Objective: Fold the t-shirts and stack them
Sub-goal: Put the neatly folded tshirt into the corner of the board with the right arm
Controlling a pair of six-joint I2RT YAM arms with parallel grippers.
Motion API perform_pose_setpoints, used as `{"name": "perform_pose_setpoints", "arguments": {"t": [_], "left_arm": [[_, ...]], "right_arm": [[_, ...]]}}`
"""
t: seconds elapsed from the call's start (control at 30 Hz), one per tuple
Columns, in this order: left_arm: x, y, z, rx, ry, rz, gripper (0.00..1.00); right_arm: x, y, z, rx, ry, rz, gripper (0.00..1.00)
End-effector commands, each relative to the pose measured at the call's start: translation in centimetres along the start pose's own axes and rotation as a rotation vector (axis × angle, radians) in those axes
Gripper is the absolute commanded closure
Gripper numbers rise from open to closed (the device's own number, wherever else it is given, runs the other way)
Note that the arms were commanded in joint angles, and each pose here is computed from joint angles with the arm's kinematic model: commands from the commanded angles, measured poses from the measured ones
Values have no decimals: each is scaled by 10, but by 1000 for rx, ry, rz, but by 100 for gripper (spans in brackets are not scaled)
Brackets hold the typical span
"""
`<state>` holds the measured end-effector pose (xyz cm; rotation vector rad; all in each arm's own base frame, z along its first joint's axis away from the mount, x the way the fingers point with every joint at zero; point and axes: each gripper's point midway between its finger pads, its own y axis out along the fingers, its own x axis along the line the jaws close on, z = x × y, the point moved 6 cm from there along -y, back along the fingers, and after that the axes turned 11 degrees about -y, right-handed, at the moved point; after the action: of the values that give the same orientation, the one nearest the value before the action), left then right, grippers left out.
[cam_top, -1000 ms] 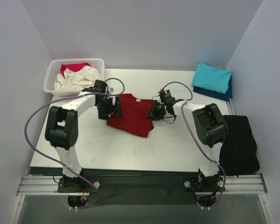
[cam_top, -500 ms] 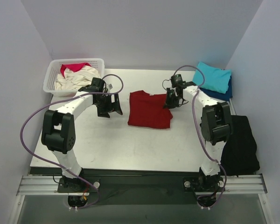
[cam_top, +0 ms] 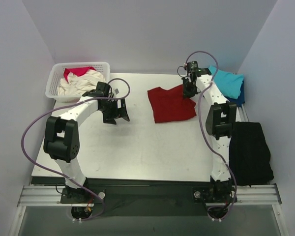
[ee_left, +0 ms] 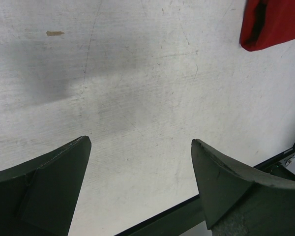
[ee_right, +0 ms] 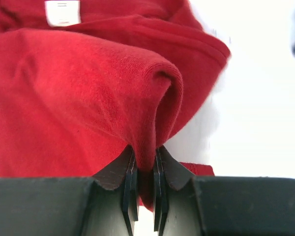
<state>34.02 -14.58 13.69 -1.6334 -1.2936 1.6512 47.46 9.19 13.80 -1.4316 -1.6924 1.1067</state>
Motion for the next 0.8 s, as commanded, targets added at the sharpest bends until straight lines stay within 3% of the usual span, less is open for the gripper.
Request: {"name": "perform_pose_setpoints", "arguments": {"t": [0.0,0.27,0.53,0.77], "left_arm": [[-19,-19,-12,-44,27,57,5],[-32,-26,-8,-35,27,110,6],[-45,-25,12,-52,70,169,5],[-45,-32,20,-79,81,162,5]], "right_arm": [[-7,4,-7,38,-69,10,100],[-23,38,-34,-26,-71,96,100],[-75,28,-79,-268,6,375,100],[-110,12,-111,-459,96,423,100]]}}
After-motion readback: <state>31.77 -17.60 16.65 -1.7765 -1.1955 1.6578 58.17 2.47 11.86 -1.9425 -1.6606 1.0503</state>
